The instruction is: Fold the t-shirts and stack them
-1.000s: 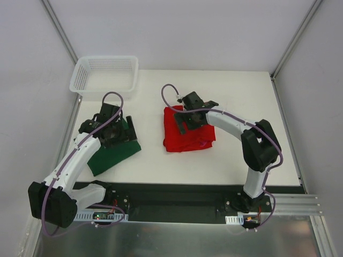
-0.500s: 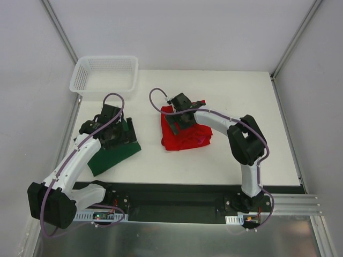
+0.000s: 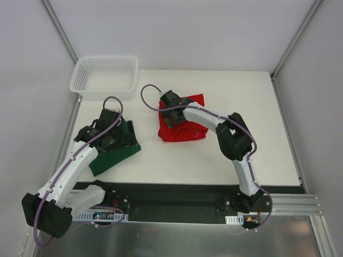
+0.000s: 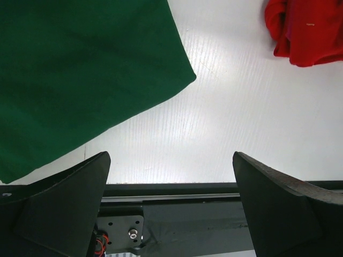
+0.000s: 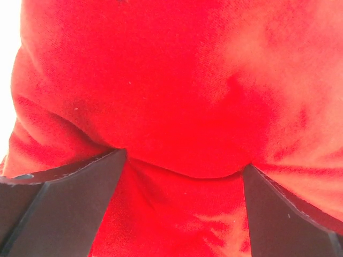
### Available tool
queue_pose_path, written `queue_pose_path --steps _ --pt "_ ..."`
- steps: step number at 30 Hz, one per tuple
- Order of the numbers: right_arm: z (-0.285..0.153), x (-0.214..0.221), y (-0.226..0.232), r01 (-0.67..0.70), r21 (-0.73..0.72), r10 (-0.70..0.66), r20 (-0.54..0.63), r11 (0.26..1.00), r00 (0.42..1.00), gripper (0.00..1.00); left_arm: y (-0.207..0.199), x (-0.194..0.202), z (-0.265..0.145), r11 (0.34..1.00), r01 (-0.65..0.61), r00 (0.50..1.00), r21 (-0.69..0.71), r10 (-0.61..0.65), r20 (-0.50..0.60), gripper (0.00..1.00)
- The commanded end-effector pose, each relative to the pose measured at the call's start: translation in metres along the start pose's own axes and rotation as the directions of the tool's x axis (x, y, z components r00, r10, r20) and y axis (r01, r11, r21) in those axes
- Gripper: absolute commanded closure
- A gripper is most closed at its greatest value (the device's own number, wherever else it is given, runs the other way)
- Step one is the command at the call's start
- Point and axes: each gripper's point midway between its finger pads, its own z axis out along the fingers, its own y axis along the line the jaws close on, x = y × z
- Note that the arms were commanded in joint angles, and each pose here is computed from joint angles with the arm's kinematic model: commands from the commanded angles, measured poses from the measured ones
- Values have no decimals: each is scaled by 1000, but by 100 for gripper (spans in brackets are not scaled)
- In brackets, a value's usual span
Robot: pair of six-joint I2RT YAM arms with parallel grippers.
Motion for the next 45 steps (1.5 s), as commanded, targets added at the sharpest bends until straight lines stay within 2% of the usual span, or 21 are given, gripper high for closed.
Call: queue_pose_path --steps 1,6,24,30,33,35,37,40,42,45 --pt "15 14 -23 -110 120 118 -56 987 991 4 4 8 -5 1000 4 1000 -6 -4 3 1" --pt "23 8 -28 -189 63 193 -74 980 978 4 8 15 -3 1000 7 1000 -19 -7 -16 1" --pt "38 -12 -37 -95 -75 86 -114 993 990 4 5 14 2 999 -8 1000 -47 7 -29 1" --pt "36 -14 -39 -88 -69 80 -108 994 991 4 5 15 3 998 -15 999 -55 13 -31 1" --pt "19 -21 -49 -100 -38 98 -55 994 994 4 8 13 1 997 -10 1000 -71 9 -10 1" --pt "-5 -32 -60 -106 -22 106 -3 994 994 4 23 5 -8 988 9 999 -151 -3 44 1" --pt "-24 -40 -72 -93 21 92 35 995 995 4 41 -10 -30 971 30 991 -239 2 132 0" --pt "-68 -64 -82 -98 30 93 136 995 986 4 49 -26 -58 963 72 979 -258 -19 202 1" --pt "-95 -79 -71 -93 -42 99 199 995 975 4 54 -30 -65 961 99 976 -259 -43 215 1" --pt "-115 -89 -39 -49 -164 86 227 985 970 4 72 -24 -57 945 159 978 -286 -111 179 1"
